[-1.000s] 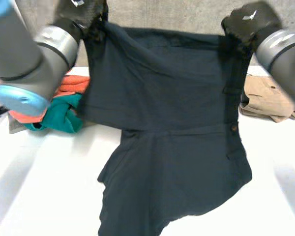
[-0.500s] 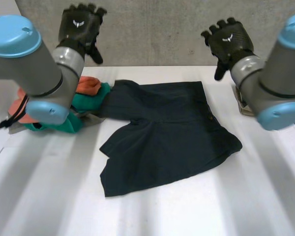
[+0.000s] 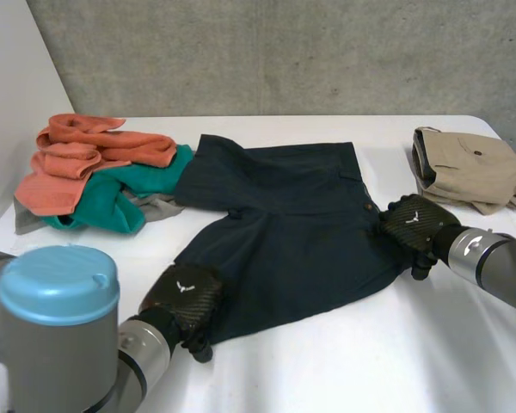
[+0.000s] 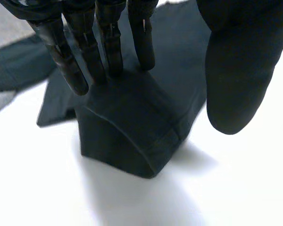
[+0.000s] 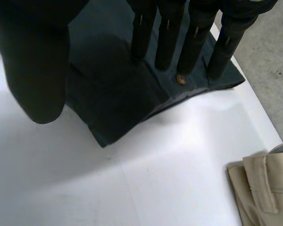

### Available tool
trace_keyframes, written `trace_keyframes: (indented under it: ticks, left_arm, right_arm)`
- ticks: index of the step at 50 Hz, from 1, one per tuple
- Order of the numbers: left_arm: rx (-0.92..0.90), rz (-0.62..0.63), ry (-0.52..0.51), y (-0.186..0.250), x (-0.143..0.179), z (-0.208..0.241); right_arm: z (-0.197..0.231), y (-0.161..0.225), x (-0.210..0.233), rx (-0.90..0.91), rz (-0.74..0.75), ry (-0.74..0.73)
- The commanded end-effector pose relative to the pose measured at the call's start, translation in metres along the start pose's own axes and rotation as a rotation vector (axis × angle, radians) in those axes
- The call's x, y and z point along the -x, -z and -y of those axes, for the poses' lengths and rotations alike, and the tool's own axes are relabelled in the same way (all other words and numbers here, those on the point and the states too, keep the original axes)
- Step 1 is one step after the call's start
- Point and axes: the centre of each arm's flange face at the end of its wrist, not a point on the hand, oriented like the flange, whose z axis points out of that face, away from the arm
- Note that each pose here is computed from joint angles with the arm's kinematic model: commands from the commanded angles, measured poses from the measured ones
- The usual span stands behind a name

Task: Fold the laundry.

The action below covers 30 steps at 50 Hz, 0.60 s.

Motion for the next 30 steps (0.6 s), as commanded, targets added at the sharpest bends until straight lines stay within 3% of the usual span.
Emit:
trace_keyframes:
  ticks: [1,7,15,30]
  left_arm:
    - [-0.007,0.020,0.005,-0.022,0.004,-0.006]
    - [-0.100,0.039,-0.001,-0.032,0.006,0.002]
    - [-0.052,0.033,-0.035,-0.045,0.003,-0.012]
    - [-0.099,0.059,-0.077,-0.011,0.005,0.010]
  right_arm:
    - [-0.017,-0.021,0.002,-0.020,-0.026,0.002]
    - [-0.015,-0.021,0.003,-0.026,-0.025,-0.046]
    - [-0.009,-0.004,0.002,-0.009,-0.045,-0.061]
    - [0.014,0.040,-0.003,0.003,-0.057,-0.072]
